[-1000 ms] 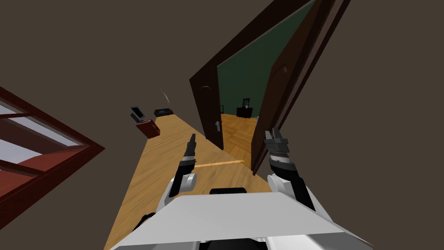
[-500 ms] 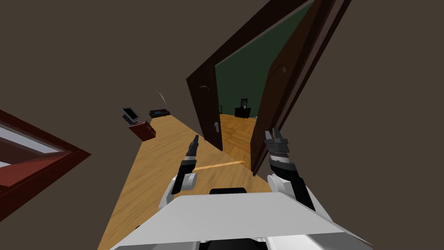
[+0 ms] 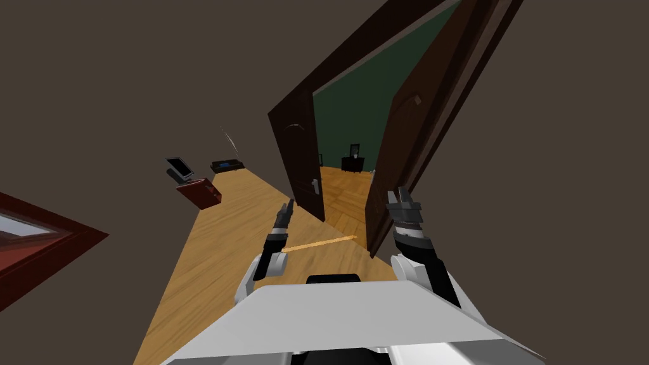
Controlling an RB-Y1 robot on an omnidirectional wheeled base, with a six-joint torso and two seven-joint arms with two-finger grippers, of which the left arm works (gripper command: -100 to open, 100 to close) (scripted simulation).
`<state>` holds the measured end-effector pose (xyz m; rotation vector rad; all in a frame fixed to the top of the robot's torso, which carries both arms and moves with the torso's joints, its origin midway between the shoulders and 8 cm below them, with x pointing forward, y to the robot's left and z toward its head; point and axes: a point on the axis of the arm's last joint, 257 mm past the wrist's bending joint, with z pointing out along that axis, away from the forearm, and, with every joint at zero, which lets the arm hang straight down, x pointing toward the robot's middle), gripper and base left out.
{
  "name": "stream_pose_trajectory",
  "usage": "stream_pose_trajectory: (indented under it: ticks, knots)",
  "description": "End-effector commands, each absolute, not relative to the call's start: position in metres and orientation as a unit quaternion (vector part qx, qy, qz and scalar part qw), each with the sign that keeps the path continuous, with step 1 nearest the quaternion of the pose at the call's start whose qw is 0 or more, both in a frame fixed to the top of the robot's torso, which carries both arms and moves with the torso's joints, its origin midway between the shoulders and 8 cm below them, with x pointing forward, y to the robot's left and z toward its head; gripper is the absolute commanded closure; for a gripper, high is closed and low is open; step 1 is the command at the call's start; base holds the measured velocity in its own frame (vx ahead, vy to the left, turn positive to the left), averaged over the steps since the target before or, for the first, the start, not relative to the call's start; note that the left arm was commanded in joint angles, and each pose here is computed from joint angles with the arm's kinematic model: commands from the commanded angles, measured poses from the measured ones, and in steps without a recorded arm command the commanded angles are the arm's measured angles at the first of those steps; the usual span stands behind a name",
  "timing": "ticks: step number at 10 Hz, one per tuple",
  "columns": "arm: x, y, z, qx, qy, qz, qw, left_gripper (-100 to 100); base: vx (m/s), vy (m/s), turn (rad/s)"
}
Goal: Push the door open
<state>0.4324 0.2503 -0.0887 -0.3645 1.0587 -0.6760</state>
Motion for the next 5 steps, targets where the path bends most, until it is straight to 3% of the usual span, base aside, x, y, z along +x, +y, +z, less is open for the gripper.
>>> stream_pose_trajectory:
  ticks: [1,5]
  knots:
    - [0.437,0.25,-0.097,-0.147,0.506,-0.287,0.8,-100,0.071,0.041,-0.097]
    - [0.443,0.25,-0.109,-0.109,0.526,-0.238,0.809,-100,0.048,0.028,-0.054]
